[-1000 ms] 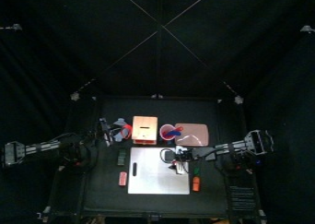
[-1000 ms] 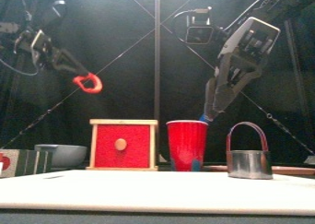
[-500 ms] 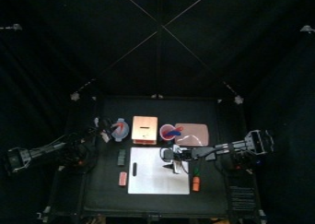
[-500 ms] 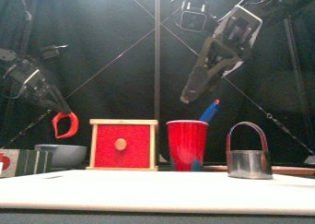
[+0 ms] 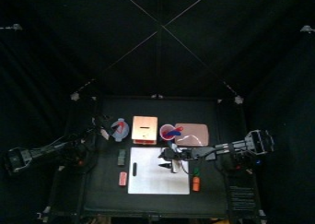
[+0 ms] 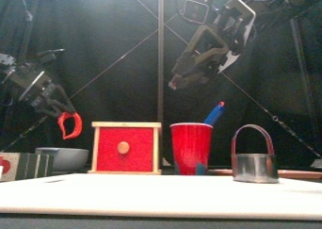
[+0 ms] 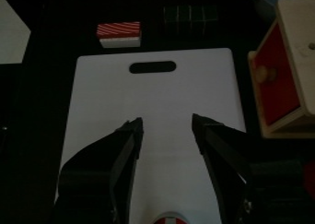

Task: Get the cutter from the drawer then cut the dough then place the extra dough in the bowl
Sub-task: Place the extra dough in the bowl

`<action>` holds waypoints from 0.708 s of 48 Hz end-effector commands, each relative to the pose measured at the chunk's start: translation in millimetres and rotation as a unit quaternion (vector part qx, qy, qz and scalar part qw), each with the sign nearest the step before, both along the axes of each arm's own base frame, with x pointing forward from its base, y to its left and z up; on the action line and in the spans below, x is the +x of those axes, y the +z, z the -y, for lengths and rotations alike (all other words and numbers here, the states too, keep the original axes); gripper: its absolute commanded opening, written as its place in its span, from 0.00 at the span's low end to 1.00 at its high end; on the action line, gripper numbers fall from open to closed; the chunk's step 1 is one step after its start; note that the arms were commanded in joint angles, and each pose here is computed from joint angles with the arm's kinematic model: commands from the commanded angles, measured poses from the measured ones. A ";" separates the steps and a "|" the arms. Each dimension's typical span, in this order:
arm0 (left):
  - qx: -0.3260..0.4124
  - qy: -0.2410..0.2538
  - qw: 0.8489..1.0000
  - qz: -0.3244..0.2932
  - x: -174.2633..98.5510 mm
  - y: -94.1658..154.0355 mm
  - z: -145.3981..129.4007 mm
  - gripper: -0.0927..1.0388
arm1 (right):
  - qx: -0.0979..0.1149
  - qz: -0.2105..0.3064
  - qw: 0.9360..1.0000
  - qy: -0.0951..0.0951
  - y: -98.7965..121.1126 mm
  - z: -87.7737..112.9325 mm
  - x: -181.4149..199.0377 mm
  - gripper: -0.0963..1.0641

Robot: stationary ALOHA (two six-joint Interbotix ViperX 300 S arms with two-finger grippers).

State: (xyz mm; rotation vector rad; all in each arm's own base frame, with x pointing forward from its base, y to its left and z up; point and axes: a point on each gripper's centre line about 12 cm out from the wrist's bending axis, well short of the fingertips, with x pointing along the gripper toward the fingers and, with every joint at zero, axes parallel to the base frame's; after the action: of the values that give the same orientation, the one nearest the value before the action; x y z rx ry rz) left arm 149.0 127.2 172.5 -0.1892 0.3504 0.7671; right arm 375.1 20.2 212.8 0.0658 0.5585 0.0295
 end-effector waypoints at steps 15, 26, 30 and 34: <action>-0.027 -0.009 0.998 0.051 14.6 9.3 9.1 0.97 | 0.000 0.113 0.993 -0.014 32.1 8.9 7.4 0.80; -0.078 0.034 0.993 0.078 8.3 2.9 6.1 0.97 | 0.005 0.127 0.992 -0.021 29.4 11.9 5.5 0.80; -0.069 0.028 0.994 0.074 8.4 2.5 7.0 0.97 | 0.006 0.126 0.992 -0.023 28.3 12.6 5.4 0.80; -0.058 0.019 0.996 0.068 9.1 2.9 7.8 0.97 | 0.006 0.127 0.992 -0.024 28.4 13.2 5.5 0.80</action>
State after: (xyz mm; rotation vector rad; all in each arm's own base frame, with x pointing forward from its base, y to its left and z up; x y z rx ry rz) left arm 154.8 118.1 170.5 -0.3862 0.2733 0.7771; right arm 381.0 10.1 226.8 0.0789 0.3490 0.0021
